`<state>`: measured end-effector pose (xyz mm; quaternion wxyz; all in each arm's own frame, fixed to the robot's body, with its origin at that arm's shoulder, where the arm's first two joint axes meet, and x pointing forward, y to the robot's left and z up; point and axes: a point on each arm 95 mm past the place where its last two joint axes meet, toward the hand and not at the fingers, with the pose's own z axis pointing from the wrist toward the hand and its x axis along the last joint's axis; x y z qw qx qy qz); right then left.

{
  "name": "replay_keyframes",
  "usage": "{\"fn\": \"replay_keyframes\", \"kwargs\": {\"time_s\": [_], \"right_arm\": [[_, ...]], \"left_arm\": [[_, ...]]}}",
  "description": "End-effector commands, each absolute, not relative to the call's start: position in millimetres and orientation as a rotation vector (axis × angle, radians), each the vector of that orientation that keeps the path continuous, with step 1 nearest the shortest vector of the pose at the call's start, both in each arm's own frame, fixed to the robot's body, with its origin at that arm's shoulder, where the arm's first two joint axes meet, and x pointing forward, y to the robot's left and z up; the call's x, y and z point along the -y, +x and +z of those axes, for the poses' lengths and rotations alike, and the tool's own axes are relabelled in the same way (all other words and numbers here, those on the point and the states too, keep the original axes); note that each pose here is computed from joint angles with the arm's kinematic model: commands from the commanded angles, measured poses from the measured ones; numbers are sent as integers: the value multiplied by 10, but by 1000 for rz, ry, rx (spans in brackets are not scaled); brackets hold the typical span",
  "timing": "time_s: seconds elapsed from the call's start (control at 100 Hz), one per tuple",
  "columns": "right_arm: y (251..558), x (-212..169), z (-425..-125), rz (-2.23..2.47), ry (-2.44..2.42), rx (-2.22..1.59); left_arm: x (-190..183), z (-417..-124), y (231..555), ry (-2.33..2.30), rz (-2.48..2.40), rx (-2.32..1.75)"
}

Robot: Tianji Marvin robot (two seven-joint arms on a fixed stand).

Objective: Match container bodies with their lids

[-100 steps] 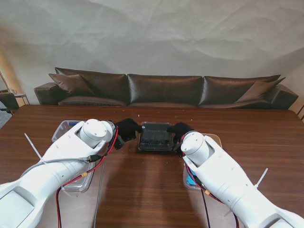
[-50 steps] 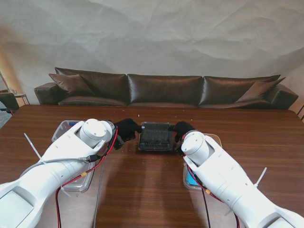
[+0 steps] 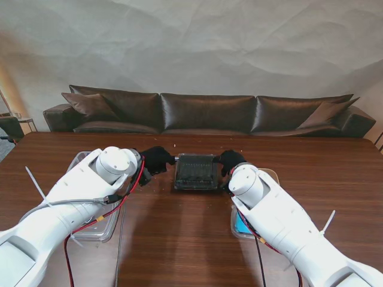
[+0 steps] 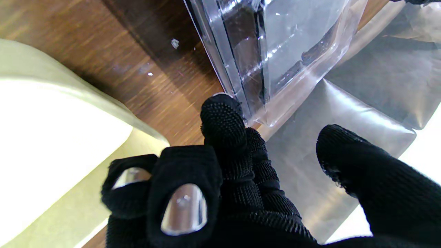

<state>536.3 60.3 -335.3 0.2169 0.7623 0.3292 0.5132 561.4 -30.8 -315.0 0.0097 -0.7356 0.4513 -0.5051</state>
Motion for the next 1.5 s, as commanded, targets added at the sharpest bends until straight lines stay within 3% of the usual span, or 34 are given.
{"fn": "replay_keyframes", "kwargs": {"time_s": [0.0,0.25,0.78,1.49], "right_arm": [[5362,-651,-3347,1444,2103,-921],[5396,-668,-3327,1532,2036,-916],[5623,-629,-3323,1542,1982,-1046],[5678,-719,-3380,1544,1995,-1117]], "left_arm": [[292,-3053,5640,-2267,-1602,-1422],[275,-2974,5721,-2211,-1637,-1403],[422,-3072,5844,-2259,-1621,-1446],[387,-3213,5844,-2297,-1585,-1424]]}}
